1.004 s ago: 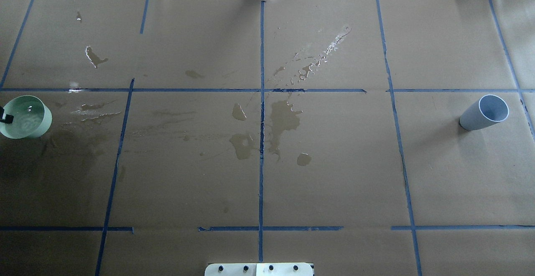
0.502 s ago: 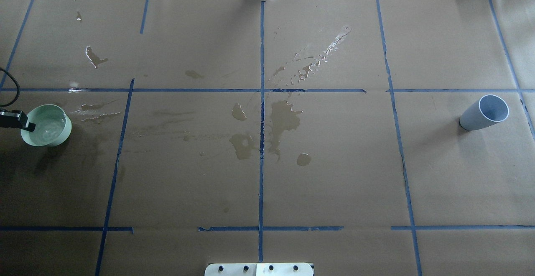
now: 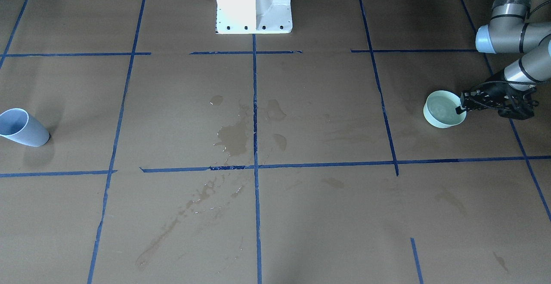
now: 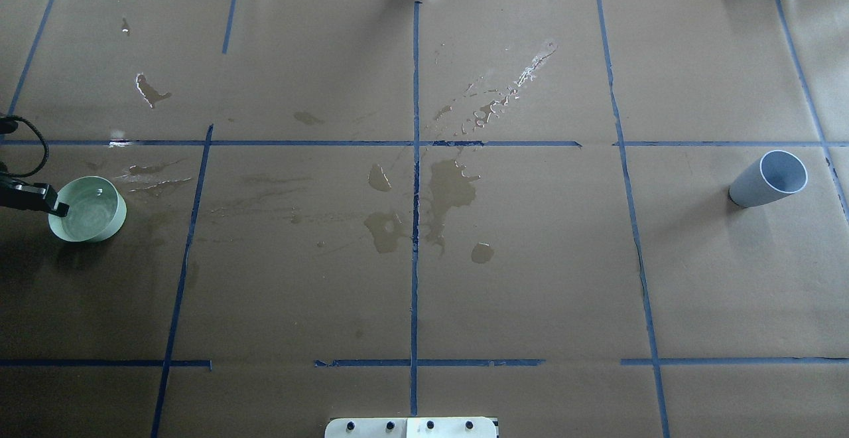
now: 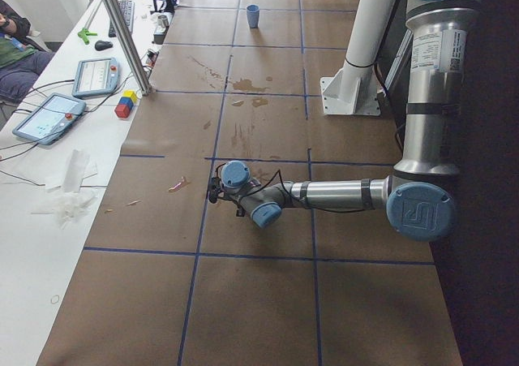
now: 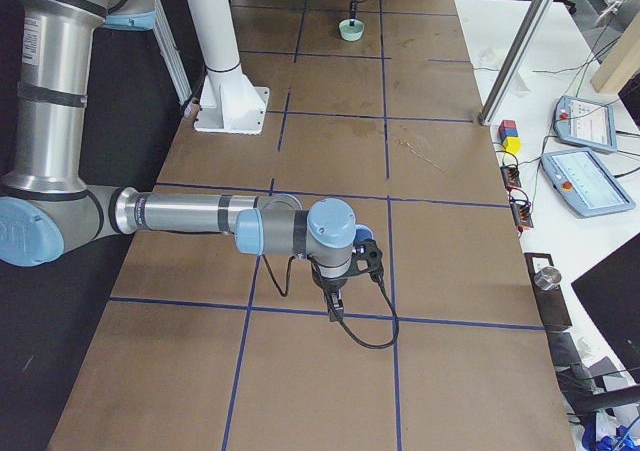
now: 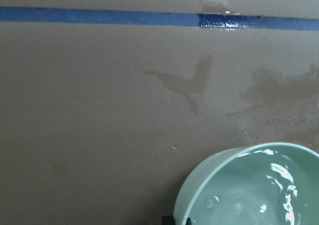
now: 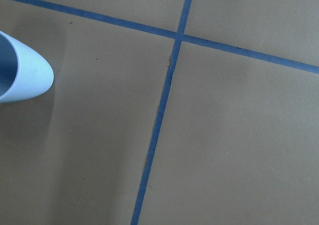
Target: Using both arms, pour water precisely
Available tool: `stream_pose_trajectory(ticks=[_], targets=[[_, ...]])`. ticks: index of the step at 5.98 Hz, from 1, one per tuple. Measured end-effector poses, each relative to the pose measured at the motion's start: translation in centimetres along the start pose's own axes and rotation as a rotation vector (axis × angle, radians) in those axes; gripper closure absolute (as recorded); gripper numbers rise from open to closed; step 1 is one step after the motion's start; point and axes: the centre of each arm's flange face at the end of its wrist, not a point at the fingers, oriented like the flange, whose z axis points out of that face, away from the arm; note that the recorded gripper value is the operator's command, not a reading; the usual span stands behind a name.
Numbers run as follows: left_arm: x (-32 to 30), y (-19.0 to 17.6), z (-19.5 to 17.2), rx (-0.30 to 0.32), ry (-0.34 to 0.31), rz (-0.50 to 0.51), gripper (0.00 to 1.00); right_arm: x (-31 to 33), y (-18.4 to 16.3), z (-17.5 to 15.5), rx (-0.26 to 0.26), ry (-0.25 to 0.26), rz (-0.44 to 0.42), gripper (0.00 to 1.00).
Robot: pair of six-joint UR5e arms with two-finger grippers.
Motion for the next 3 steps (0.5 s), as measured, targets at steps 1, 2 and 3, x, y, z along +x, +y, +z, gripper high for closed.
stream_pose_trajectory(ticks=[1,2,3], targets=[[0.5,-0.3,-0.1,0.004,0.004,0.006,0.00,0.0,0.0,0.0,0.000,0.000,0.000,0.00],[0.9,-0.5,-0.6,0.011,0.010,0.008,0.00,0.0,0.0,0.0,0.000,0.000,0.001,0.00],[0.8,-0.9,-1.6,0.030,0.014,0.007,0.00,0.0,0.0,0.0,0.000,0.000,0.000,0.00]])
